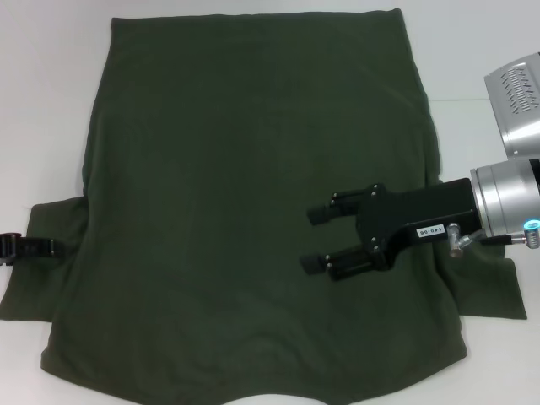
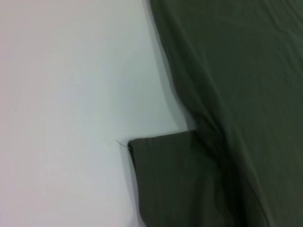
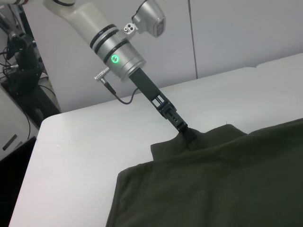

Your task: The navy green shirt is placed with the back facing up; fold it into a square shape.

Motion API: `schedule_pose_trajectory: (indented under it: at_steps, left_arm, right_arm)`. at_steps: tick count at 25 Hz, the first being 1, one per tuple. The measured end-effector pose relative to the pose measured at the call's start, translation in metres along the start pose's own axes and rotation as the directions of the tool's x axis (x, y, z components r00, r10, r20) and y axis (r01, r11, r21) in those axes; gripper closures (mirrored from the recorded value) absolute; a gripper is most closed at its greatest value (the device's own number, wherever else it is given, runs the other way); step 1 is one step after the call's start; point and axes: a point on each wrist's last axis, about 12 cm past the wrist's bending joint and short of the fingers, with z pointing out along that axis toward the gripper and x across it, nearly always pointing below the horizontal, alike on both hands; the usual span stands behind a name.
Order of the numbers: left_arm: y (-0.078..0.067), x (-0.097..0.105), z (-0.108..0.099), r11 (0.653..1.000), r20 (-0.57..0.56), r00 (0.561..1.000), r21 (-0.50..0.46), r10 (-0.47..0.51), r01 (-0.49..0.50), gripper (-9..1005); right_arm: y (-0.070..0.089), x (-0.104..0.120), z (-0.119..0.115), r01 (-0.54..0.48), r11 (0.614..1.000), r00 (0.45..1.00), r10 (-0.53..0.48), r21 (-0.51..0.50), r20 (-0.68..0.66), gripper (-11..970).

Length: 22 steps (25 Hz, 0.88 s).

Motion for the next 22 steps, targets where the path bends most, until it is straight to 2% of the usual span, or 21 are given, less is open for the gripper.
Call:
schedule_pose_trajectory:
  at_steps: [7,13,18,22]
  left_arm:
    - [-0.0008,-0.0001,0.0009,1.0,-0.006,1.0,0.0,0.007,-0.007,185]
    - [-0.0003,-0.0008,0.0046,0.999,-0.014,1.0,-0.036,0.011,-0.012,387]
    - [-0.0002,-0.0006,0.0049,0.999,-0.015,1.0,-0.038,0.011,-0.012,637]
    - [0.0003,-0.0008,0.0046,0.999,-0.02,1.0,-0.043,0.018,-0.018,721]
  right_arm:
    - [-0.0007,-0.0013,0.0001,0.004,1.0,1.0,-0.004,0.002,0.001,109]
    - [-0.001,-0.0023,0.0004,0.008,1.0,1.0,-0.008,0.001,0.002,109]
    - [-0.0014,-0.0024,-0.0002,0.009,1.0,1.0,-0.009,0.003,0.001,109]
    - [-0.0013,-0.0021,-0.0003,0.009,1.0,1.0,-0.009,0.003,0.001,109]
